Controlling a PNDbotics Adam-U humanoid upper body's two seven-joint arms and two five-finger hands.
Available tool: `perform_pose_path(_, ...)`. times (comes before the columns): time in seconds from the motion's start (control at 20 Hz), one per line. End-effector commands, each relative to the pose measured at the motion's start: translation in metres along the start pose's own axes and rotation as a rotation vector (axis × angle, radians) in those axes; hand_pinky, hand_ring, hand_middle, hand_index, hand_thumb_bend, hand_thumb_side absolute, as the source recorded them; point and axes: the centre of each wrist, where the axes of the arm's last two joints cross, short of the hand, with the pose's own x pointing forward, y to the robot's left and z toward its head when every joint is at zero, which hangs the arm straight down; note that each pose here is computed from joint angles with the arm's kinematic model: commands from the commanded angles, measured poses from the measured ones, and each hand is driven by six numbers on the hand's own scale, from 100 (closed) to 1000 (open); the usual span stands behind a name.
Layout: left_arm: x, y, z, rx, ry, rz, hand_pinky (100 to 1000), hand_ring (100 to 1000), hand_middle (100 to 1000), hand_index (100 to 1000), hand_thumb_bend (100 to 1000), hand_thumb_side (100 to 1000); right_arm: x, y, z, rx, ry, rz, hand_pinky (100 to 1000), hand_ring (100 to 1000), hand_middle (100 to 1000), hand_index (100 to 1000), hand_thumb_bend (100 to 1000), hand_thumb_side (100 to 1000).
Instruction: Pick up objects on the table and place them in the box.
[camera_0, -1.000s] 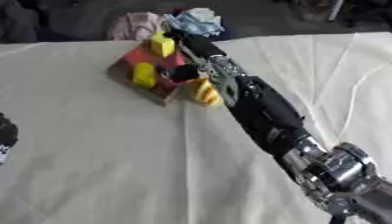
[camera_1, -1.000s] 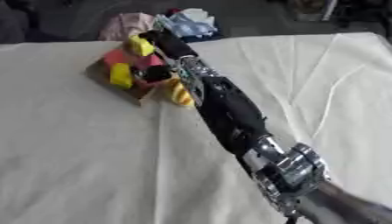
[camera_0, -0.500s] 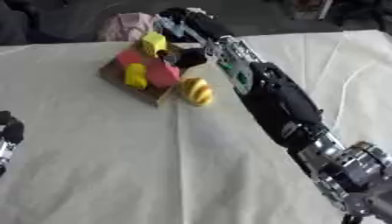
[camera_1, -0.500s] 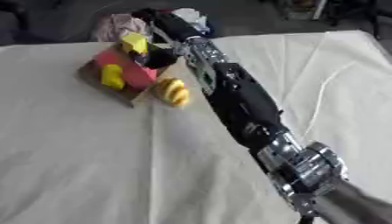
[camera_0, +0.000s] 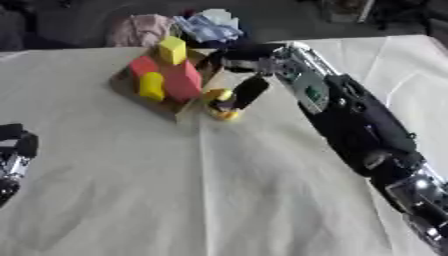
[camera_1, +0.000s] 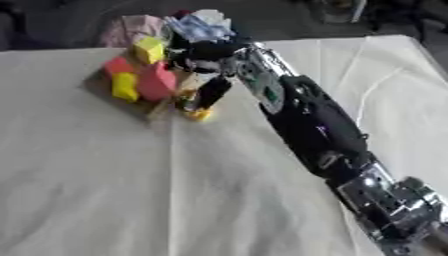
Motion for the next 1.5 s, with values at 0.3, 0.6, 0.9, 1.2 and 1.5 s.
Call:
perform_pose_path(0.3,0.004,0.005,-0.001,0.010,-0.016,-0.014,686,591,673,763,425,524,-0.006,0.009,-0.015,-0.002,0.083,0.055,823,866,931,980,270,408)
perform_pose_path(0.6,0.004,0.006,0.000,0.012,-0.015,-0.013,686,590,673,763,424,524,-0.019,0.014,-0.011,-0.176,0.177,0.039,805,841,910,973,226,380)
perform_pose_path(0.9,0.004,0.005,0.000,0.007,-0.016,-0.012,689,592,678,764,415,527,-0.026,0.009,-0.005,-0.202,0.226,0.018,809,843,913,974,246,377)
perform_pose_path(1.2,0.004,0.004,0.000,0.002,-0.016,-0.007,690,592,681,765,405,532,-0.037,0.036,-0.013,-0.085,0.328,0.077,790,826,890,943,292,345)
perform_pose_path(1.5,0.004,0.004,0.000,0.006,-0.015,-0.006,690,599,680,764,400,533,-0.045,0.055,-0.016,-0.134,0.379,0.096,687,669,621,715,198,233)
